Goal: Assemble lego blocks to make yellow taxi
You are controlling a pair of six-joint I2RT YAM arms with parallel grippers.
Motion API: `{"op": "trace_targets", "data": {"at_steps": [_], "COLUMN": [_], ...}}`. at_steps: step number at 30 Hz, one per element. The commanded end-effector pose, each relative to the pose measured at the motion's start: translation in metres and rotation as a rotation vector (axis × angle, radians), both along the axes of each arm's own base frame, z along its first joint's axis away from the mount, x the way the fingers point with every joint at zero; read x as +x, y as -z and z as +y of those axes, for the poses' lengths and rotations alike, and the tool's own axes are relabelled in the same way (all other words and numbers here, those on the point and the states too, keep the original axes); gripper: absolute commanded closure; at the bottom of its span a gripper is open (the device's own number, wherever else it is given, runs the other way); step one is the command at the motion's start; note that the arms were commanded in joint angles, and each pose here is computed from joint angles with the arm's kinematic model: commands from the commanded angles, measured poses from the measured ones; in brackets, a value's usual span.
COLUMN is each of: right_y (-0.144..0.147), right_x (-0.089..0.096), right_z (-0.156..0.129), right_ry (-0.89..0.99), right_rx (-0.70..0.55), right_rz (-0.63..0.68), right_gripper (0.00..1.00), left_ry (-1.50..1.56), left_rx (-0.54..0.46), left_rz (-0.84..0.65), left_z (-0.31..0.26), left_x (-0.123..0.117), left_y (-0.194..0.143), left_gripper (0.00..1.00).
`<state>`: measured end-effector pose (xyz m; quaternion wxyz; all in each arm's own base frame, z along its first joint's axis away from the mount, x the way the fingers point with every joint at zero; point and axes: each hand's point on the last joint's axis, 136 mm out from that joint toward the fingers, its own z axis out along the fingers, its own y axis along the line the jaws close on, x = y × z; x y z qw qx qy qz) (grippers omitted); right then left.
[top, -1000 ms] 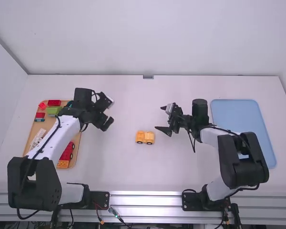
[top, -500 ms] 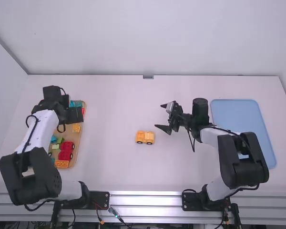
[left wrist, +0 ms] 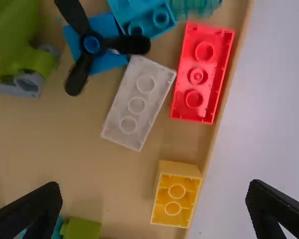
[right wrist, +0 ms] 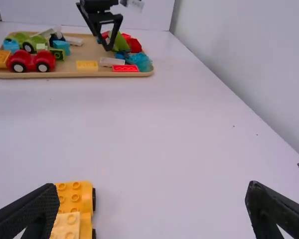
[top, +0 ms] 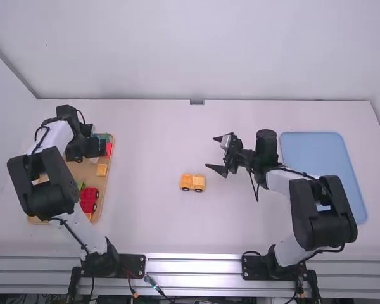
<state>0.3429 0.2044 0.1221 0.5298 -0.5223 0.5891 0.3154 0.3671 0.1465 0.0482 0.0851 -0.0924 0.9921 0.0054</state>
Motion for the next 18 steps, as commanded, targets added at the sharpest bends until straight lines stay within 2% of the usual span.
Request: {"op": "trace_targets", "data": {"at_steps": [1, 3, 4, 5, 7, 9, 15, 18], "right_y": [-0.006, -0.008, -0.009, -0.009, -0.01, -0.01, -0.01, -0.01], "right_x": [-0.002, 0.0, 0.0, 0.0, 0.0, 0.001, 0.0, 0.0], "right_z": [0.0, 0.0, 0.0, 0.0, 0.0, 0.0, 0.0, 0.0], "right_ry": [-0.007, -0.006, -0.006, -0.007, -0.006, -0.006, -0.009, -0.009], "right_rx": [0.01, 0.012, 0.013, 0.014, 0.014, 0.014, 0.016, 0.015], "right_rz": [-0.016, -0.033, -0.037, -0.04, -0.045, -0.046, -0.046, -0.046], "right_gripper": [0.01, 0.01, 0.01, 0.01, 0.01, 0.01, 0.01, 0.01], "left_ry": [0.084, 0.085, 0.084, 0.083, 0.083, 0.084, 0.083, 0.08], "left_rx": [0.011, 0.009, 0.008, 0.007, 0.001, -0.002, -0.009, -0.016], "left_rz": [0.018, 0.023, 0.025, 0.034, 0.049, 0.054, 0.058, 0.074], "left_z": [-0.003, -0.003, -0.004, -0.004, -0.006, -0.007, -0.011, -0.013], "left_x": [-0.004, -0.005, -0.006, -0.009, -0.014, -0.016, -0.022, -0.028], "left_y": [0.002, 0.005, 0.006, 0.009, 0.014, 0.017, 0.03, 0.035], "left_gripper": [0.01, 0.02, 0.07, 0.2, 0.31, 0.31, 0.41, 0.42]}}
